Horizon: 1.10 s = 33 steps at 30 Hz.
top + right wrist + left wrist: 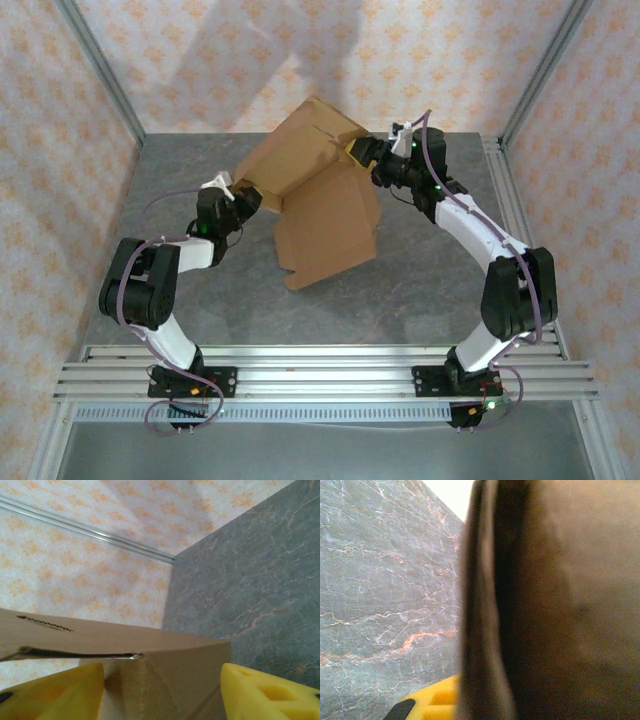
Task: Fold the paper box
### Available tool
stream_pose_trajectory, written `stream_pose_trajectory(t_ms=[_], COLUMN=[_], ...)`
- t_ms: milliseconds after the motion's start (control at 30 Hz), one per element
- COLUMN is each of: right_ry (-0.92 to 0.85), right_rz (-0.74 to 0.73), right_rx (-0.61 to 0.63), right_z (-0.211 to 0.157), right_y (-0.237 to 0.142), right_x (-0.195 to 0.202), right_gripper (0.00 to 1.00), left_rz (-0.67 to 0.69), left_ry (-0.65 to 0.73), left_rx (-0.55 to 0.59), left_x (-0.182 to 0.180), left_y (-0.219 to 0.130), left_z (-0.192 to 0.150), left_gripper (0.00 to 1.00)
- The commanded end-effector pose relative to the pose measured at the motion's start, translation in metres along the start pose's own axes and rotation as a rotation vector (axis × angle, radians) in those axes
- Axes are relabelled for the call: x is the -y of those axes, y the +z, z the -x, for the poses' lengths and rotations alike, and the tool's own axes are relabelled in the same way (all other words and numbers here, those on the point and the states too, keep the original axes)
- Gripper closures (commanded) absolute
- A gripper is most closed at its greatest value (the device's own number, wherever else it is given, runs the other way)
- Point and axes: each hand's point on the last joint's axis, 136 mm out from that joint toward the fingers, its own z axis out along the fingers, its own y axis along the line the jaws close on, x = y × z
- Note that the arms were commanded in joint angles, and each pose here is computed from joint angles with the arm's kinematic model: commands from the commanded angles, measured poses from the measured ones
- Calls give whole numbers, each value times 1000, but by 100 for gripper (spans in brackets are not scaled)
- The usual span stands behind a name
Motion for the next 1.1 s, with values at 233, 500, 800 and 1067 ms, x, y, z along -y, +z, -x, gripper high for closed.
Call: stream_pose_trajectory(t_ms=[233,500,800,1067], right_ry=[-41,-55,-64,-121], right_rz=[-68,-111,-132,-186], right_rx=[-32,-41,-46,-20], right_z=[-4,-7,-7,-3], right_y=[2,2,5,-4], right_x=[7,18,26,28], right_gripper=[67,98,80,86], left_rz=[-7,15,23,47], left_ry=[59,73,74,70], left_rx=[28,25,23,31], left_x=[14,10,9,4], left_y=[-6,-5,-4,-5], left_z=[13,12,12,13], left_gripper=[100,100,100,100])
